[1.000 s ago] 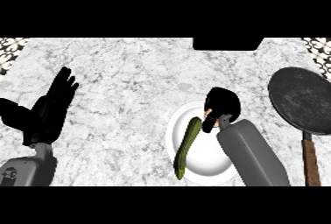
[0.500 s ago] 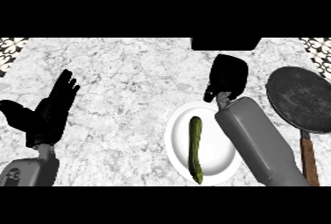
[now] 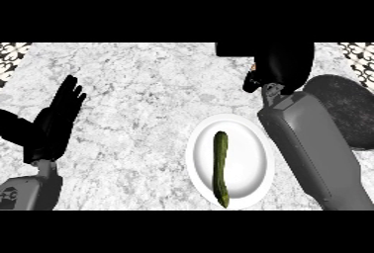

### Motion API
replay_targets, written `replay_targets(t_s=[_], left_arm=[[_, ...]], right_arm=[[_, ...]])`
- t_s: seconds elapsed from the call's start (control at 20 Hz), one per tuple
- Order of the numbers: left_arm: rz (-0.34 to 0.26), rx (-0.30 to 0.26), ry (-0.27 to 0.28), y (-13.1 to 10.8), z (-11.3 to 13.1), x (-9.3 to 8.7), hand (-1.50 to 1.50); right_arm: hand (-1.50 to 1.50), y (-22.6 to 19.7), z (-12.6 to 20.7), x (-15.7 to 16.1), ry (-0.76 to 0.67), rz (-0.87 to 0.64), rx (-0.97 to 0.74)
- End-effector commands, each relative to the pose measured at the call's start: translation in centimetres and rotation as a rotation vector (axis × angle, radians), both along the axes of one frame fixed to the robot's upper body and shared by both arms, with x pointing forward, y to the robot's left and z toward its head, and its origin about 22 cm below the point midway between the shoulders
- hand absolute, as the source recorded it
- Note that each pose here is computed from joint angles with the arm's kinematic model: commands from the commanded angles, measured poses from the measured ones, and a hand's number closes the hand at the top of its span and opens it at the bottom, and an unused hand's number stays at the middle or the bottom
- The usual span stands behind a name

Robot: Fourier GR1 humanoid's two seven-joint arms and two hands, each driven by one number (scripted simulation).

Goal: Pick the cupcake from the plate and place it in the pan

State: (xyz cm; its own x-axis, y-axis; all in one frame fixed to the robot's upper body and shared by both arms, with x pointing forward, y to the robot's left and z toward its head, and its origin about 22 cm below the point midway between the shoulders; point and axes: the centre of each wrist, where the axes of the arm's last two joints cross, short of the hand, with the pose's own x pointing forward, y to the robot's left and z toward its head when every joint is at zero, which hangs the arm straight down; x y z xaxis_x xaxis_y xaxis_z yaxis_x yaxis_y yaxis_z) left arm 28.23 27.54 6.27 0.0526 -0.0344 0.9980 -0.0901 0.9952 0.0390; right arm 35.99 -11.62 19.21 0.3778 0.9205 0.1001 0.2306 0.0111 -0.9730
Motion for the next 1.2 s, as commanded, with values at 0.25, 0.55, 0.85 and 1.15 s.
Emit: replay_targets(t_s=[0.25,0.55,0.85,1.15], left_arm=[[-0.008,0.004,-0.007,-0.2,0.5,-0.3,0.0],[0.012,0.025,-0.006,0.1,0.2,-0.9,0.0],[0.0,-0.001,-0.004,-0.3,-0.8,0.0,0.0],[-0.011,-0.003,0.004,-1.9,-0.2,-0.3,0.0]], right_arm=[[1.5,-9.3,1.7,0.2,-0.126,-0.173,0.048],[1.5,-16.4,-0.4,0.1,-0.162,-0.205,0.066],[1.5,-23.7,-4.5,-1.8,-0.185,-0.222,0.118],[1.5,-29.0,-6.6,0.3,-0.148,-0.16,0.168]])
